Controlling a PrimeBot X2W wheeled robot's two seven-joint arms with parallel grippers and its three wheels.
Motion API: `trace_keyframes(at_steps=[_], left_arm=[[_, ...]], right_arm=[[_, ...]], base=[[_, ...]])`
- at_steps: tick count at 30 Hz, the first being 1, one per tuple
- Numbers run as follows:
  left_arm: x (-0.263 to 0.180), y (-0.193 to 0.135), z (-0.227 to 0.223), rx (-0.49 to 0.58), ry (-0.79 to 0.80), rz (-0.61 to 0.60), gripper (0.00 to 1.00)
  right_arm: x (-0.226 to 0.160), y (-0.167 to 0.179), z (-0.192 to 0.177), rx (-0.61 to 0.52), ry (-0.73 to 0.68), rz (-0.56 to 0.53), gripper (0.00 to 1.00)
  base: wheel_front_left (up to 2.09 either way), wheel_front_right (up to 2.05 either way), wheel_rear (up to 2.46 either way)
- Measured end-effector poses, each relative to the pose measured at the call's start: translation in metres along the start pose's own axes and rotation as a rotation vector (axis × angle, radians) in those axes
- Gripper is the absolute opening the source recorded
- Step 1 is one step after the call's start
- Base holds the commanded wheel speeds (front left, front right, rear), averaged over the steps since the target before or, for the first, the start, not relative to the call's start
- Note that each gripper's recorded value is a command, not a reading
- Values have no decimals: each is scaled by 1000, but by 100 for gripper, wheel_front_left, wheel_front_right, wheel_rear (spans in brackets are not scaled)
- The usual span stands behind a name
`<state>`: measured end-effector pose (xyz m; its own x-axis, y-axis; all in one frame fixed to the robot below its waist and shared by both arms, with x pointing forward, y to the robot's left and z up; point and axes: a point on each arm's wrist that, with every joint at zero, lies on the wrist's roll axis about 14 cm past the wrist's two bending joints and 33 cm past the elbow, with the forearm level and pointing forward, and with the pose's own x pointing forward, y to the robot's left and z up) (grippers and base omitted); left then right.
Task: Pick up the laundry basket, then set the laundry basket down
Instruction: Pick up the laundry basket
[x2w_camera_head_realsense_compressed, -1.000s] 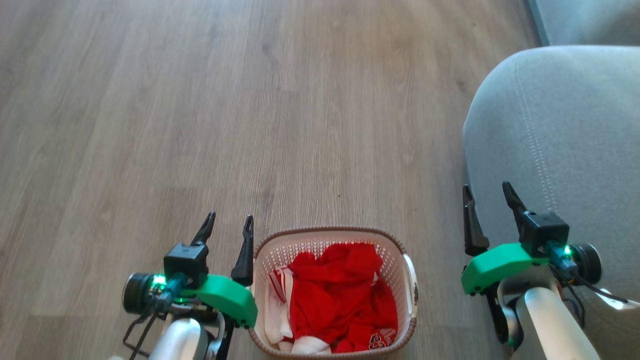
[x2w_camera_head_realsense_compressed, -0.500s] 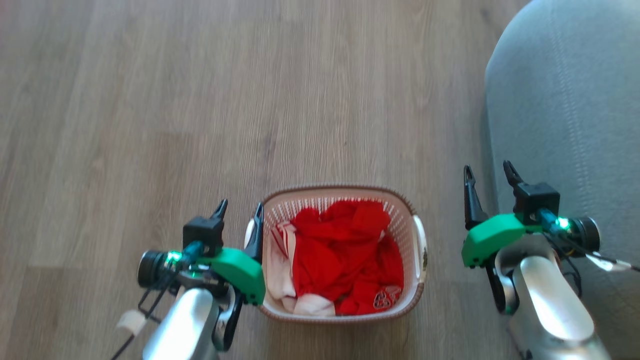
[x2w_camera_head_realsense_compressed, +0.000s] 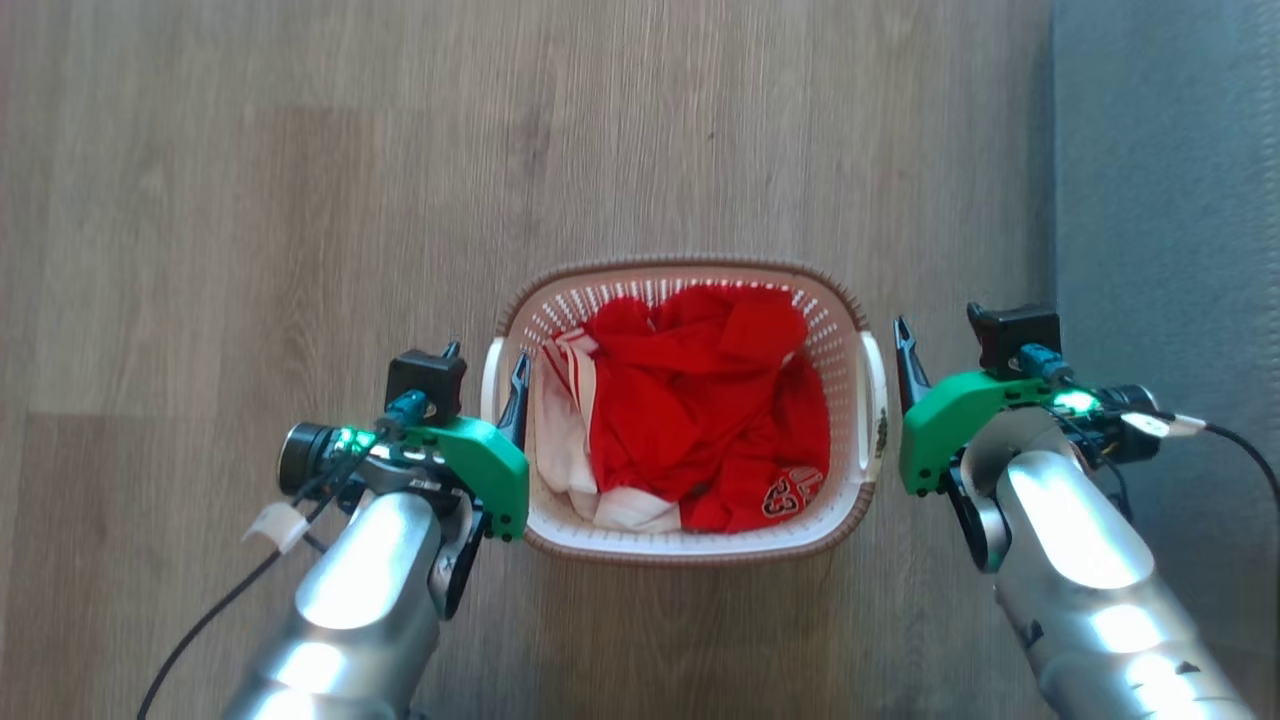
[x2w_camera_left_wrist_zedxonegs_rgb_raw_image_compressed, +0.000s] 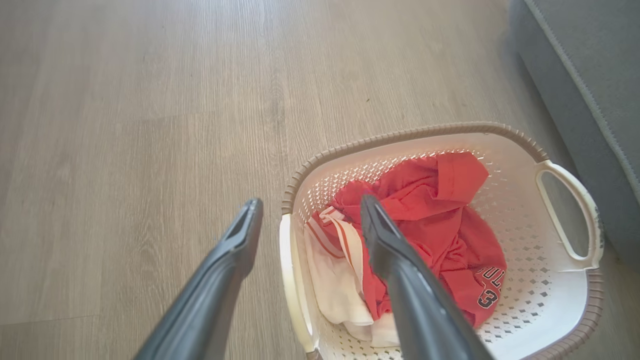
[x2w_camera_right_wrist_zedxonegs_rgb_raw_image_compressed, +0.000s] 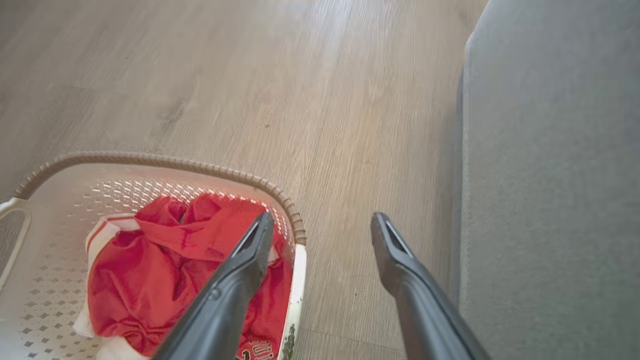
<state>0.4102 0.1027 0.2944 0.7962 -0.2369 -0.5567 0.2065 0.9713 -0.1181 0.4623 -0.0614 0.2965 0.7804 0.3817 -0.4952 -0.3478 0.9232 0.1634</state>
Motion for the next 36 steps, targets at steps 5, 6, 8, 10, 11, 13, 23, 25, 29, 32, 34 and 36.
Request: trace_keyframes(at_steps=[5,6,8,10,11,13,23,25,29,32,34,36], left_arm=[[10,5,-26,-26,88,4,100],[12,5,-31,-25,105,1,100],[16,7,-40,-26,138,-5,100],[20,9,-48,-21,169,-6,100],[23,10,-51,-22,181,-6,100],[28,14,-57,-29,202,-2,100],[44,18,-90,-26,318,-31,100],[48,18,-93,-25,328,-37,100],[53,19,-103,-14,361,-49,100],[56,20,-112,-7,389,-62,100],[57,19,-118,-9,410,-71,100],[55,17,-126,-9,445,-86,100]], right_arm=[[10,0,-37,76,122,6,100],[12,0,-43,80,140,7,100],[16,0,-51,89,165,10,100],[23,0,-57,90,186,18,100],[26,0,-60,90,195,19,100],[31,-2,-66,95,215,21,100],[40,3,-122,145,406,45,100],[43,4,-125,143,414,51,100],[51,4,-133,153,433,59,100],[56,3,-139,155,446,61,100],[57,2,-143,157,457,61,100],[58,2,-146,150,465,67,100]], base=[[0,0,0],[0,0,0],[0,0,0],[0,0,0],[0,0,0],[0,0,0],[0,0,0],[0,0,0],[0,0,0],[0,0,0],[0,0,0],[0,0,0]])
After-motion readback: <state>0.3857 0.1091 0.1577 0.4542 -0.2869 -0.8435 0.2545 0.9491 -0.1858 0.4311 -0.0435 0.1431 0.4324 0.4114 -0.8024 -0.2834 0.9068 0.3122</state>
